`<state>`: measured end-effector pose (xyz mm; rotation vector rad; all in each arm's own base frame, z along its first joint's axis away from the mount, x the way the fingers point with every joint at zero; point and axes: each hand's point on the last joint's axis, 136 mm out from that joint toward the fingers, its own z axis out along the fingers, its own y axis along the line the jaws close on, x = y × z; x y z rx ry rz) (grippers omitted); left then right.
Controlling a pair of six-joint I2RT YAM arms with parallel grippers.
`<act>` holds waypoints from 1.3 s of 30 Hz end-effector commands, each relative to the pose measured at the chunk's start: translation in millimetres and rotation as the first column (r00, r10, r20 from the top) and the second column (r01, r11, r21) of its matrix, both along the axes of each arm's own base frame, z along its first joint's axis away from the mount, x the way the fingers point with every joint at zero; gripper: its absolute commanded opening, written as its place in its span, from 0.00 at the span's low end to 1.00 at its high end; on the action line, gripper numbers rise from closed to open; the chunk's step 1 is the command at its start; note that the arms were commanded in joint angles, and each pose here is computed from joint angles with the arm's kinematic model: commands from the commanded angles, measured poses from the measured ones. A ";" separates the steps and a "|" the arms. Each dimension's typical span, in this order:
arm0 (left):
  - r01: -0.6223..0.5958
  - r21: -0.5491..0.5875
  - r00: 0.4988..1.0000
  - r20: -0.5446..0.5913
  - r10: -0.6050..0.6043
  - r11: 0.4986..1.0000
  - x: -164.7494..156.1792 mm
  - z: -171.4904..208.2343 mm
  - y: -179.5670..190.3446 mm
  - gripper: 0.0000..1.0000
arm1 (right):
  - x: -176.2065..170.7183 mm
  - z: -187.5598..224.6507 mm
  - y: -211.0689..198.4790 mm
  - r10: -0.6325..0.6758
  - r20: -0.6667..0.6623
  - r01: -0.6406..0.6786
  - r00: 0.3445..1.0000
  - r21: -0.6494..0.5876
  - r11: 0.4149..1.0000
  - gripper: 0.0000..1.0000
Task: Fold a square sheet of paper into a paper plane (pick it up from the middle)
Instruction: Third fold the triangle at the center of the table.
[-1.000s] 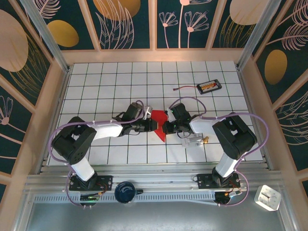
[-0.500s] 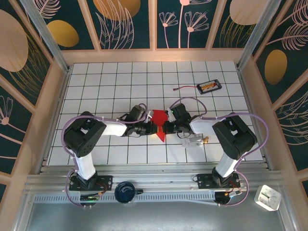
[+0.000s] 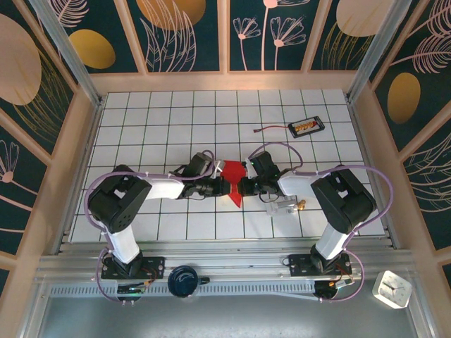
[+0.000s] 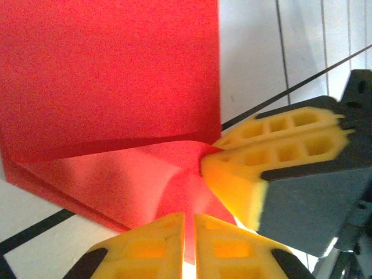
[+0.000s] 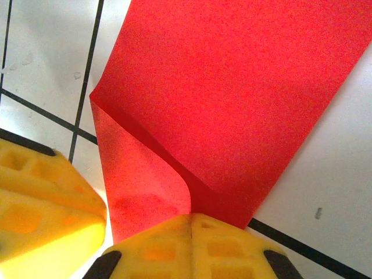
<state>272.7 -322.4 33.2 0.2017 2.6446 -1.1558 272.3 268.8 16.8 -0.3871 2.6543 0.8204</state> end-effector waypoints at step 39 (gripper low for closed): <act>0.078 -0.157 0.997 -0.017 -0.081 0.985 -42.1 29.3 -13.2 0.04 | -27.2 -37.7 -25.6 -0.046 -0.120 0.030 0.992 -0.134 0.991 0.00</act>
